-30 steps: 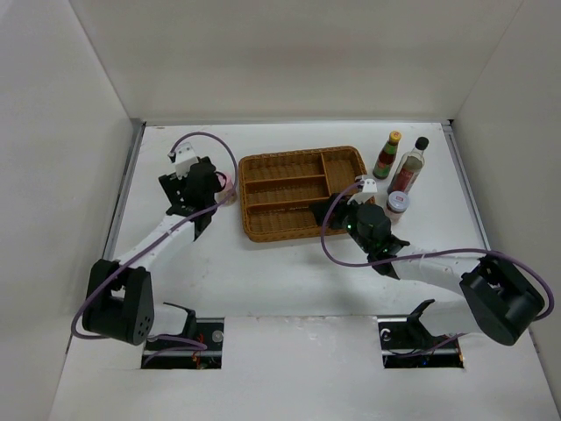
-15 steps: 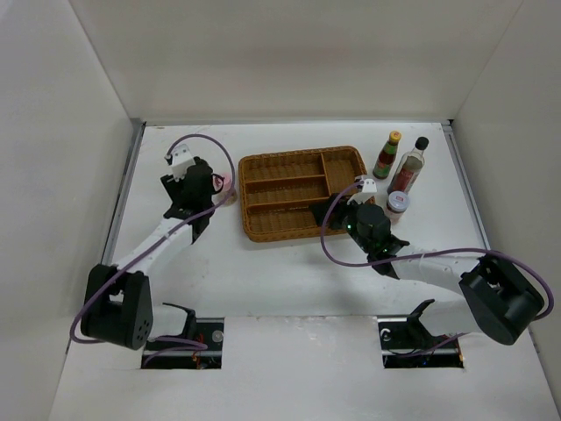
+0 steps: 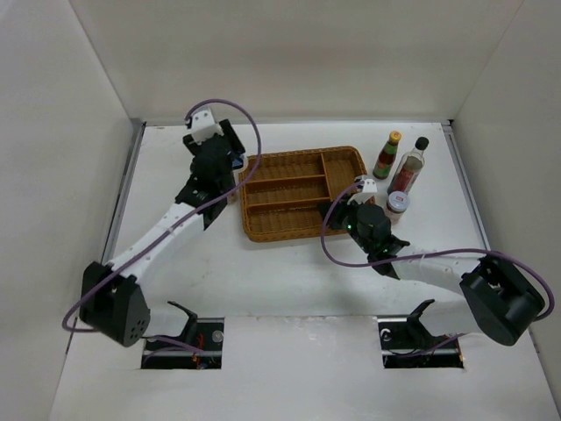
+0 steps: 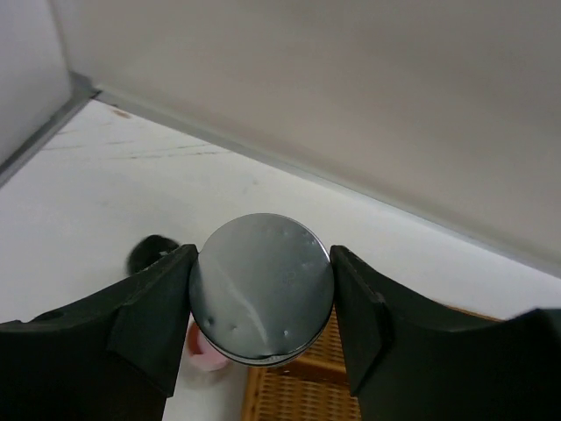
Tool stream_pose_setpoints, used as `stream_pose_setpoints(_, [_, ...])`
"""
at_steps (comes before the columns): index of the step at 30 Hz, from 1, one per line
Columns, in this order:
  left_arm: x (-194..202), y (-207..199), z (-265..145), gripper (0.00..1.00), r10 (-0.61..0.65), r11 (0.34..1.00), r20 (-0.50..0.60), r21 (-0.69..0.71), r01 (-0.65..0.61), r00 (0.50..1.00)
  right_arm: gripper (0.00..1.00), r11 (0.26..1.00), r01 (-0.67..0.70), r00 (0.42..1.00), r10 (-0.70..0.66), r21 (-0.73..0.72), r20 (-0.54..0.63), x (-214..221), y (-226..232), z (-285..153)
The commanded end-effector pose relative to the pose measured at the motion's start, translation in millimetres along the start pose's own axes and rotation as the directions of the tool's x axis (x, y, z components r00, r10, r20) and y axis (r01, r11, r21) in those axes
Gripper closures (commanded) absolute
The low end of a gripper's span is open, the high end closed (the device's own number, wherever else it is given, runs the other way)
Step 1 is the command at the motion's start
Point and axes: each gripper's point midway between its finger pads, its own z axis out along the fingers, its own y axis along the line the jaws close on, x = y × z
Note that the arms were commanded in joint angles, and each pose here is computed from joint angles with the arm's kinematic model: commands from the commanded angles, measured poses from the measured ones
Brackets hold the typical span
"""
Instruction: Organize the condiment bottles
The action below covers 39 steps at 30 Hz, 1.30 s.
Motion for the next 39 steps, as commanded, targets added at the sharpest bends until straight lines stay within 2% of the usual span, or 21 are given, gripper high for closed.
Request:
stream_pose_setpoints(1, [-24.2,-55.6,15.9,0.66,-0.091,0.988,0.067,0.134,0.081,0.994,0.81,0.999,-0.020,0.997,0.023,-0.046,0.070,-24.8,14.1,-1.6])
stream_pose_setpoints(3, [-11.7,-75.7,25.4,0.66,-0.087,0.982,0.043,0.169,0.079,0.995,0.81,0.999,-0.019,0.997,0.022,-0.043,0.068,-24.5,13.5,-1.8])
stream_pose_setpoints(8, [21.1,-108.0,47.7,0.66,-0.053,0.977,-0.002,0.208,0.053,0.999,0.73,0.999,-0.019,0.998,0.022,-0.046,0.066,-23.8,14.2,-1.1])
stream_pose_setpoints(16, [87.3,-116.8,73.1,0.64,0.041,0.978,-0.086,0.206,-0.023,0.995,0.68,0.999,-0.018,0.998,0.021,-0.047,0.062,-22.7,14.2,-0.5])
stream_pose_setpoints(19, [121.8,-110.6,73.6,0.55,0.096,0.978,-0.138,0.196,-0.067,0.986,0.64,0.999,-0.018,0.998,0.021,-0.042,0.062,-21.9,12.9,0.2])
stream_pose_setpoints(23, [145.9,-107.5,70.3,0.37,0.132,0.977,-0.172,0.192,-0.098,0.976,0.60,0.999,-0.019,0.998,0.021,-0.039,0.063,-22.4,11.8,0.7])
stream_pose_setpoints(26, [138.6,-109.2,65.7,0.20,0.127,0.977,-0.160,0.191,-0.095,0.979,0.60,0.999,-0.019,0.998,0.022,-0.036,0.067,-23.2,10.5,0.8])
stream_pose_setpoints(29, [115.1,-114.2,59.9,0.13,0.112,0.975,-0.126,0.206,-0.084,0.986,0.59,0.999,-0.020,0.997,0.022,-0.034,0.069,-23.9,9.5,1.0])
stream_pose_setpoints(34, [69.5,-101.2,39.0,0.11,0.074,0.978,-0.065,0.202,-0.059,0.995,0.58,0.999,-0.020,0.997,0.022,-0.032,0.069,-23.9,9.1,0.6])
stream_pose_setpoints(37, [56.8,-66.4,28.1,0.11,0.066,0.988,-0.048,0.141,-0.058,0.997,0.58,0.999,-0.020,0.997,0.023,-0.032,0.072,-24.5,9.0,0.1])
stream_pose_setpoints(39, [63.8,-38.9,19.8,0.12,0.085,0.993,-0.073,0.089,-0.078,0.994,0.57,0.999,-0.020,0.997,0.022,-0.031,0.070,-24.0,8.7,0.3])
